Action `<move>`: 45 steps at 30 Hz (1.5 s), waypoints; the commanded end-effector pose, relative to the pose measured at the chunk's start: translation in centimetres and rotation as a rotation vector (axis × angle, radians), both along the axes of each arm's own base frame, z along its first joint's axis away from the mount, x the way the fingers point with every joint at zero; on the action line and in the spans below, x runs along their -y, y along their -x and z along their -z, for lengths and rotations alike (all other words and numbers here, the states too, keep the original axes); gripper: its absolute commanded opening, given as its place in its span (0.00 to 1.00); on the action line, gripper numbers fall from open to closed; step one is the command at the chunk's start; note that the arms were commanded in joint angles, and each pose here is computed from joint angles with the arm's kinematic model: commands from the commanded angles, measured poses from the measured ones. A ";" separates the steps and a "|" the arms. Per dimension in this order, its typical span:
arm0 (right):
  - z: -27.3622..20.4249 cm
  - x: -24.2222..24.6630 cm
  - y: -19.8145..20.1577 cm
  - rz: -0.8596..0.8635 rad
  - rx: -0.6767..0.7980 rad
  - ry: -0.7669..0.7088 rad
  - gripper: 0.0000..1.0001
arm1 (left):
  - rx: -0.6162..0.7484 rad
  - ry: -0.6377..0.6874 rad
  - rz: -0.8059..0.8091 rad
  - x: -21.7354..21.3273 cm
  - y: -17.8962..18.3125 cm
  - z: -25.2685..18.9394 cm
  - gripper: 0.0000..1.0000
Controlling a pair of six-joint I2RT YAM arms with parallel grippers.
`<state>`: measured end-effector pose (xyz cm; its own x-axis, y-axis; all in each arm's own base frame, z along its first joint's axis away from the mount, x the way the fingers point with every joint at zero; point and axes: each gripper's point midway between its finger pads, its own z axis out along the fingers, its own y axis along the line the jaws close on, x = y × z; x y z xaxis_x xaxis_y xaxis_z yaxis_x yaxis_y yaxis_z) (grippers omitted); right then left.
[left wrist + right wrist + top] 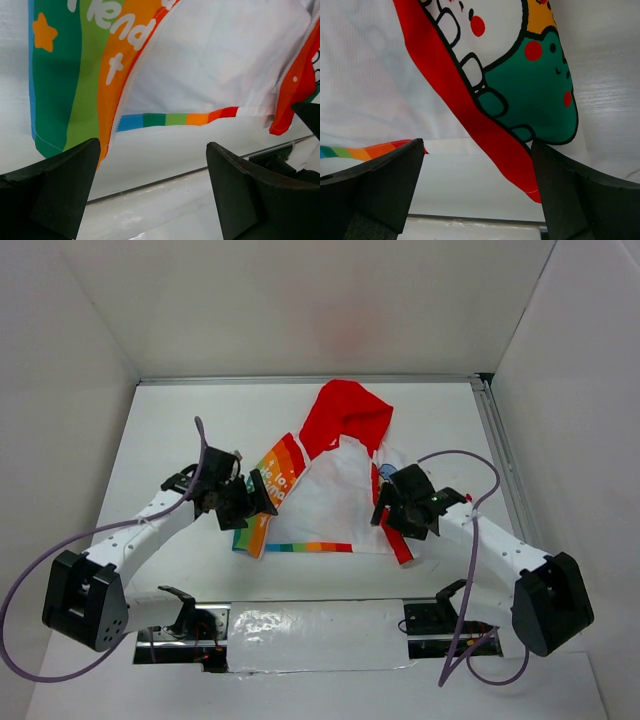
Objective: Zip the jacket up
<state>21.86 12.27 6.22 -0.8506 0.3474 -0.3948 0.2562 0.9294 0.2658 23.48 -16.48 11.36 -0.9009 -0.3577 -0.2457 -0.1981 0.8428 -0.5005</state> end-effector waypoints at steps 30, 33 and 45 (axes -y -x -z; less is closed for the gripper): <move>-0.3 -5.9 0.3 -0.223 -0.087 -0.219 0.66 | -0.058 0.020 0.101 1.5 0.9 5.2 0.99; -2.3 -6.2 0.9 -0.261 -0.006 -0.237 0.85 | -0.062 0.009 0.108 1.9 1.8 4.5 0.99; -4.2 -10.7 3.0 -0.318 0.094 -0.081 0.98 | -0.088 -0.016 0.044 2.0 6.1 2.1 0.99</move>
<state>17.38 22.14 9.86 -0.9161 0.0567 -0.3970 -0.1356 0.8879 0.4396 18.08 -19.42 8.49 -0.9529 -0.2319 -0.1956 -0.1049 0.8569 -0.5047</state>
